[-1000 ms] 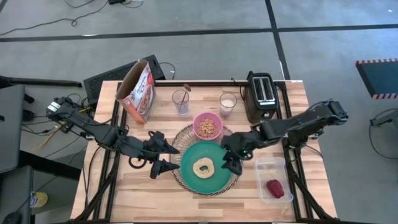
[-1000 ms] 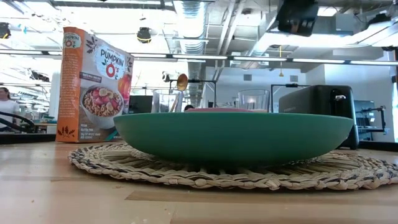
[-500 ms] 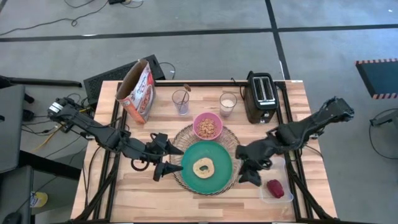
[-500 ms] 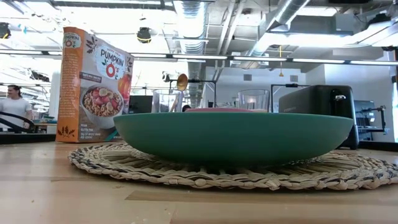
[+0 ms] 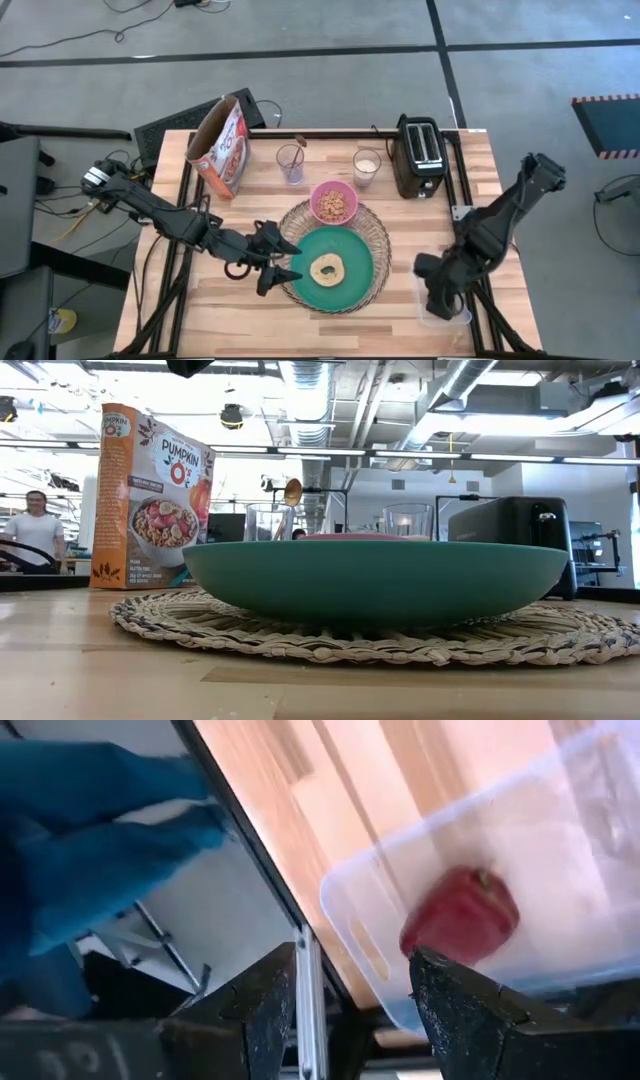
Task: Arrange a breakfast setting
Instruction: Put the red apple to the top right of the green plate
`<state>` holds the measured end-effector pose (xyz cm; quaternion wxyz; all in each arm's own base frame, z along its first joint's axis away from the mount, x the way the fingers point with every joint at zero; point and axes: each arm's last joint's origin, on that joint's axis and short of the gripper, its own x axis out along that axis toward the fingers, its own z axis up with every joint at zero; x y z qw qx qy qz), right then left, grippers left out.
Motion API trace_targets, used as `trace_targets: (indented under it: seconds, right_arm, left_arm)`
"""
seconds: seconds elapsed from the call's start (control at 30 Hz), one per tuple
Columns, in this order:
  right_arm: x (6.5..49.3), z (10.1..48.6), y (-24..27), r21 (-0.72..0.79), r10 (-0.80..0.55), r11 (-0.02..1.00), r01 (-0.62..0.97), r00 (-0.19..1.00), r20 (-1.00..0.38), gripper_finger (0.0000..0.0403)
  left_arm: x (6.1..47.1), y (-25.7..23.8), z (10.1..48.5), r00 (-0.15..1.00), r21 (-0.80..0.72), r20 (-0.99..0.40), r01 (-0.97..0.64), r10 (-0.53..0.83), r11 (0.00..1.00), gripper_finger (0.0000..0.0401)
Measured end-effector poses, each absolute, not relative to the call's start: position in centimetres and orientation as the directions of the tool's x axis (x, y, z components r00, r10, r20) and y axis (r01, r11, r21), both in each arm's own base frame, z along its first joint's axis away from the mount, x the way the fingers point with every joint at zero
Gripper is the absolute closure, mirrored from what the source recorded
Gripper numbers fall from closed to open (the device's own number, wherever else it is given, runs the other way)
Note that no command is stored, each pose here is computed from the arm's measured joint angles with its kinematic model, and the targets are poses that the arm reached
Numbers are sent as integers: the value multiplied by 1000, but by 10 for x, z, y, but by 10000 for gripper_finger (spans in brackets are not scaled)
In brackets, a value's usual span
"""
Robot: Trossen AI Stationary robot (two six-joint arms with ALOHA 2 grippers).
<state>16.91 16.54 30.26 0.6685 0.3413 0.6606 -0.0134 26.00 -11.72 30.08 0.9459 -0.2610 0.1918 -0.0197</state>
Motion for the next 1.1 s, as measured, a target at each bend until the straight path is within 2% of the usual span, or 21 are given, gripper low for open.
trace_targets:
  seconds: [0.13,0.37,0.47,0.6,0.8,0.93,1.1]
  right_arm:
    - [164,293,179,377,400,781,498,65,-914,179]
    - [150,278,183,138,244,761,635,-83,-966,165]
    - [145,276,185,87,250,760,644,-166,-954,161]
    - [146,278,193,173,308,766,618,-116,-944,165]
    - [152,280,205,319,348,797,512,42,-936,172]
    - [149,279,202,285,316,829,481,17,-949,172]
    - [149,279,201,273,310,819,504,11,-951,172]
  left_arm:
    - [261,-118,299,925,-499,-355,-65,-136,864,65]
    - [261,-118,300,926,-502,-351,-60,-140,863,65]
    - [261,-118,300,923,-506,-353,-49,-155,861,65]
    - [261,-118,300,923,-507,-352,-48,-155,861,65]
    - [261,-118,300,924,-509,-349,-47,-156,859,65]
    - [261,-118,300,924,-520,-349,-53,-156,853,65]
    - [261,-118,300,924,-522,-349,-54,-156,851,65]
